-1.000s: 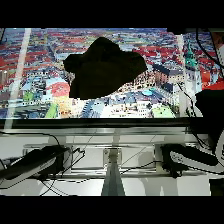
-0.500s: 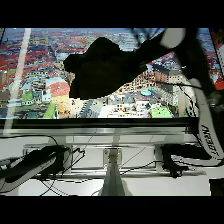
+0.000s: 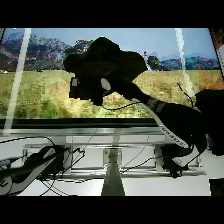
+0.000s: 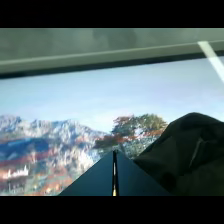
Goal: Fold the clothes and pants, and hang the long-sleeved shirts on hangers.
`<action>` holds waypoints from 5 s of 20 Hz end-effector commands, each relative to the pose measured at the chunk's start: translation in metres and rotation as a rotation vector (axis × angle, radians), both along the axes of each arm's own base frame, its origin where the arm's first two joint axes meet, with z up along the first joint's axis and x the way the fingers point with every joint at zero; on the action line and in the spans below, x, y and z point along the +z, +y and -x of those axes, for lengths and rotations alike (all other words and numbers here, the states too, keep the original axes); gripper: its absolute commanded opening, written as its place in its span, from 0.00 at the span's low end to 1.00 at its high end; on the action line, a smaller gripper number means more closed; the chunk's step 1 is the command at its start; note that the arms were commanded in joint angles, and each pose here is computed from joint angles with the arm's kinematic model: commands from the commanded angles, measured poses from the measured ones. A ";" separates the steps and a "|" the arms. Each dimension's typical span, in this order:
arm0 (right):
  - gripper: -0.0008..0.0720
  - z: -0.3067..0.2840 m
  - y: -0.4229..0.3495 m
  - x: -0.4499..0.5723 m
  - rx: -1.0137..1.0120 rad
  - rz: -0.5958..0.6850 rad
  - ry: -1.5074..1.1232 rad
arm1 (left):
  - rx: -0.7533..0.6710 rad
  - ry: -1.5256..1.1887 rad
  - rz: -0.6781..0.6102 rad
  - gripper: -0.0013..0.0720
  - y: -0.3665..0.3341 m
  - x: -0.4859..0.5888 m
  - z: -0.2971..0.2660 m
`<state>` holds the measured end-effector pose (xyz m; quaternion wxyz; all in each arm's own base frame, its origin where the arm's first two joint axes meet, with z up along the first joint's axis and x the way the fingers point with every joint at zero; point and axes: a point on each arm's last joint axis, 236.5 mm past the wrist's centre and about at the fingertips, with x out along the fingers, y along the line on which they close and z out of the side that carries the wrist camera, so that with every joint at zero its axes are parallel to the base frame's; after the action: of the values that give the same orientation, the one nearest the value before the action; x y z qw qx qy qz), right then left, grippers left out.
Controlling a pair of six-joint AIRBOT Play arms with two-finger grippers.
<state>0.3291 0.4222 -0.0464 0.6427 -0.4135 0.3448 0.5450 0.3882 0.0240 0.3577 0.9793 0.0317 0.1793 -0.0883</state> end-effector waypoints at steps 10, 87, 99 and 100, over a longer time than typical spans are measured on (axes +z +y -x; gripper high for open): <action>0.75 -0.007 0.044 -0.051 0.048 -0.066 -0.087 | 0.021 0.166 0.126 0.05 0.018 -0.087 -0.039; 0.08 -0.143 -0.139 0.190 -0.694 -0.320 -0.186 | -0.721 1.158 0.698 0.81 -0.146 -0.430 0.114; 0.08 -0.140 -0.135 0.190 -0.693 -0.334 -0.169 | -0.676 1.163 0.586 0.82 -0.140 -0.452 0.110; 0.08 -0.140 -0.135 0.190 -0.693 -0.334 -0.168 | -0.673 1.159 0.572 0.82 -0.142 -0.455 0.109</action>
<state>0.4703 0.2864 0.1438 0.8733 -0.2074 0.3164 0.3068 0.2757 -0.1170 -0.0897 0.6069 -0.2402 0.6180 -0.4383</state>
